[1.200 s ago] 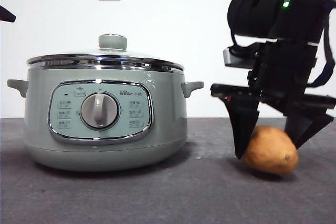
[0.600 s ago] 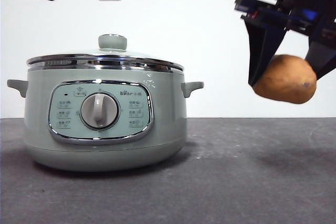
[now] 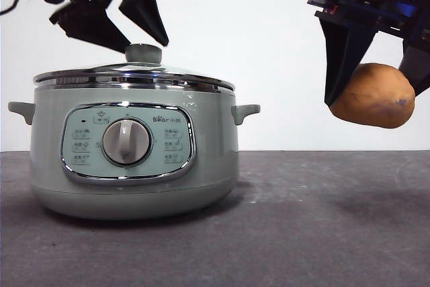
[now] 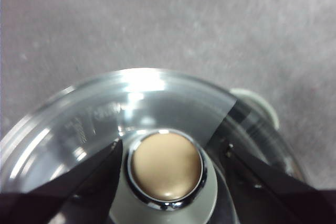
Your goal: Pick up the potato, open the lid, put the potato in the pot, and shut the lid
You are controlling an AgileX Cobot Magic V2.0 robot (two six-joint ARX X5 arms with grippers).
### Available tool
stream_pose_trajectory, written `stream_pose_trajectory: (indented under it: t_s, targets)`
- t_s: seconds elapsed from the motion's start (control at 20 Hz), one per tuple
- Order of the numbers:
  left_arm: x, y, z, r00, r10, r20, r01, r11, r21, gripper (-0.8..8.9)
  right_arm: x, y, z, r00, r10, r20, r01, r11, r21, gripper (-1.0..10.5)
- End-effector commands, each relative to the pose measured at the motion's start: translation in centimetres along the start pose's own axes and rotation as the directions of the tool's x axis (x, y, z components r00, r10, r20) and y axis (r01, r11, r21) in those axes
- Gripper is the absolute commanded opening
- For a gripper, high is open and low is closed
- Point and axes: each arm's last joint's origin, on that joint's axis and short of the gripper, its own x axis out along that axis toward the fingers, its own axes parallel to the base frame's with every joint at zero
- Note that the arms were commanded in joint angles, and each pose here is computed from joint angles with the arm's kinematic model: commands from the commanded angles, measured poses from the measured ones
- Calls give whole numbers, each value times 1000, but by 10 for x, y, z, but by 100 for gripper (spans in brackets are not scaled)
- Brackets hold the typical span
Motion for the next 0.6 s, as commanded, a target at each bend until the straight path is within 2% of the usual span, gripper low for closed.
stream_pose_trajectory:
  t_s: [0.05,0.2,0.25,0.35,0.4,0.6]
  targets:
    - [8,0,-3,1000,3,-18,-3,1000,18,316,0,0,0,1000,-2,2,2,1000,-6,-2]
    - [13,1,-6,999,11,-35,-10,1000,16,307,0,0,0,1000,-2,2,2,1000,-6,-2]
    - [13,1,-6,999,22,-34,-21,1000,16,273,0,0,0,1000,-2,2,2,1000,-7,-2]
    - [13,1,-6,999,23,-37,-22,1000,17,40,0,0,0,1000,-2,2,2,1000,-7,-2]
    - [13,1,-6,999,24,-37,-23,1000,19,-13,0,0,0,1000,-2,2,2,1000,-7,-2]
    - [10,0,-2,1000,23,-19,-23,1000,21,-8,0,0,0,1000,-2,2,2,1000,-6,-2]
